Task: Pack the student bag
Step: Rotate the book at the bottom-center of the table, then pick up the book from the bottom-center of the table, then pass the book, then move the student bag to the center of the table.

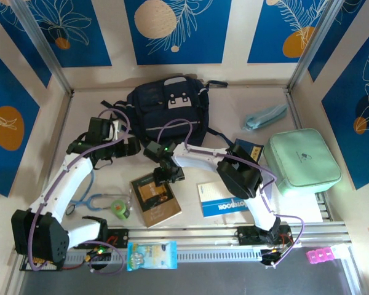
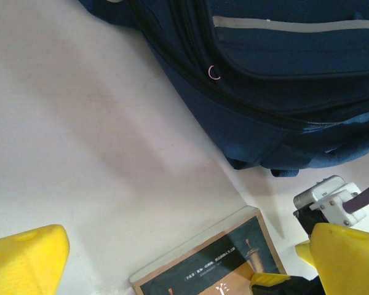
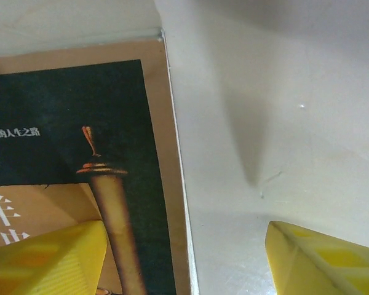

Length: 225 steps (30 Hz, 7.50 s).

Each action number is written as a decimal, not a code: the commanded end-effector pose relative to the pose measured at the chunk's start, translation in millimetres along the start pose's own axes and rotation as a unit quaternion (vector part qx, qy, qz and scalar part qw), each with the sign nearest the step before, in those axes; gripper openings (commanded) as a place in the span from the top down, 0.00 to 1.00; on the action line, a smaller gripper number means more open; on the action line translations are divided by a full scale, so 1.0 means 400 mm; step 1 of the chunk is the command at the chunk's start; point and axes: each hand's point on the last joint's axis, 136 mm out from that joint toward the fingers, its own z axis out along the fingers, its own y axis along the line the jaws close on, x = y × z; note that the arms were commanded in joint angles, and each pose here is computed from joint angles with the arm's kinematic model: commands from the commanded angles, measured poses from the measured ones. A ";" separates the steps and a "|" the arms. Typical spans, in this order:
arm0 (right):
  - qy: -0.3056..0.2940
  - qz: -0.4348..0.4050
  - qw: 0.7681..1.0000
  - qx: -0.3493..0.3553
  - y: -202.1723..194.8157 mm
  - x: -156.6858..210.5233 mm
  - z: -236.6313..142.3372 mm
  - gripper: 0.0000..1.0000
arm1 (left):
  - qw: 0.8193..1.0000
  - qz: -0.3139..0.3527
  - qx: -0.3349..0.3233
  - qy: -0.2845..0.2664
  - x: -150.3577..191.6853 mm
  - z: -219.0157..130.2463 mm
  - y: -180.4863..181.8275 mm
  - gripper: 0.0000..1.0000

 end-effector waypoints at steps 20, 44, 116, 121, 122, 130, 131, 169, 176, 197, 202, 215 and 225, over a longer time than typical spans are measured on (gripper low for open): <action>-0.017 0.132 0.989 -0.059 -0.139 0.047 -0.113 0.38 | 0.984 -0.075 0.104 0.124 0.152 0.050 -0.086 0.01; 0.074 0.105 0.989 -0.074 -0.100 0.096 0.035 0.57 | 0.962 -0.091 0.026 0.258 0.400 0.188 -0.064 0.33; -0.162 0.156 0.909 -0.350 -0.180 -0.023 -0.397 0.31 | 0.971 -0.038 0.236 0.008 0.079 -0.159 -0.329 1.00; -0.201 0.172 0.859 -0.439 -0.223 -0.047 -0.527 0.24 | 0.967 -0.076 0.233 -0.070 -0.057 -0.249 -0.361 1.00; -0.206 0.173 0.851 -0.451 -0.229 -0.050 -0.547 0.23 | 0.965 -0.081 0.237 -0.084 -0.082 -0.261 -0.370 1.00; -0.236 0.198 0.807 -0.504 -0.248 -0.045 -0.663 0.13 | 0.934 -0.167 0.270 -0.167 -0.259 -0.292 -0.413 1.00; -0.233 0.204 0.801 -0.512 -0.246 -0.044 -0.667 0.12 | 0.928 -0.179 0.276 -0.173 -0.274 -0.290 -0.415 1.00; -0.266 0.378 0.615 -0.639 -0.236 -0.295 -0.699 0.22 | 0.827 -0.339 0.416 -0.171 -0.388 -0.235 -0.425 1.00; -0.273 0.356 0.612 -0.651 -0.247 -0.311 -0.728 0.46 | 0.829 -0.348 0.407 -0.163 -0.359 -0.224 -0.405 1.00; -0.306 0.369 0.711 -0.514 -0.346 -0.282 -0.628 0.97 | 0.961 -0.151 0.186 -0.141 -0.224 -0.066 -0.245 0.19; -0.334 0.369 0.738 -0.455 -0.430 -0.255 -0.611 0.97 | 0.979 0.014 0.142 -0.143 -0.236 -0.017 -0.248 0.06; -0.361 0.390 0.737 -0.418 -0.561 -0.165 -0.623 0.98 | 0.985 0.116 0.123 0.047 -0.189 0.334 -0.273 0.08; -0.354 0.416 0.724 -0.422 -0.593 -0.127 -0.606 1.00 | 0.980 0.057 0.128 0.142 0.006 0.460 -0.212 0.16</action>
